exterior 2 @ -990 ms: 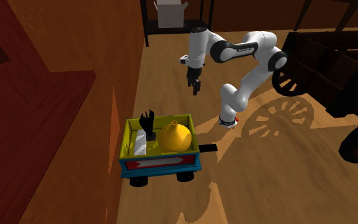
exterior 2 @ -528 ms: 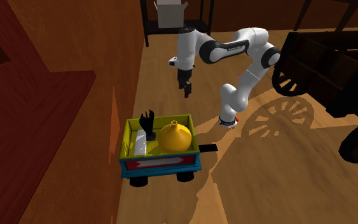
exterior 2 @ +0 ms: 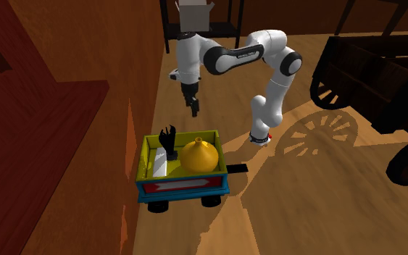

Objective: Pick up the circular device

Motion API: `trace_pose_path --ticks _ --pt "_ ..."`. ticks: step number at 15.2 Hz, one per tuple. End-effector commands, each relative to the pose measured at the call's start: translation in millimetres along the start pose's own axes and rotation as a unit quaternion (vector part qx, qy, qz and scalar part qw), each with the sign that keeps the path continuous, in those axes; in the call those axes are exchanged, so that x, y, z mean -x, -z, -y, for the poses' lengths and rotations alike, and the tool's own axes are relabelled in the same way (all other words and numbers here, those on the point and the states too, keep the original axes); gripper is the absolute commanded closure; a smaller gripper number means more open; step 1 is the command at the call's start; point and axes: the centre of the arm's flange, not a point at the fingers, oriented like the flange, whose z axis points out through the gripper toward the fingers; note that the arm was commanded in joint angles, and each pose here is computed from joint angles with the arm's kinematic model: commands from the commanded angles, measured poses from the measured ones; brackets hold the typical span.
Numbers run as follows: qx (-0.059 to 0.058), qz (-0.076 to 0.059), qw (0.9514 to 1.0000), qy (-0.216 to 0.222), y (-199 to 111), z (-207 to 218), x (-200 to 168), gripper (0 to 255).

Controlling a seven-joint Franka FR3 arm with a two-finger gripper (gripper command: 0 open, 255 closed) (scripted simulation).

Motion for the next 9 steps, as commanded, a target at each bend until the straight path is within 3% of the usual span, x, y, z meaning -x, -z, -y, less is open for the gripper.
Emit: trace_pose_path --ticks 1,9 --pt "-0.003 0.003 1.0000 0.007 0 6 -27 0" --pt "-0.014 0.015 0.9991 0.036 6 33 -132 0"
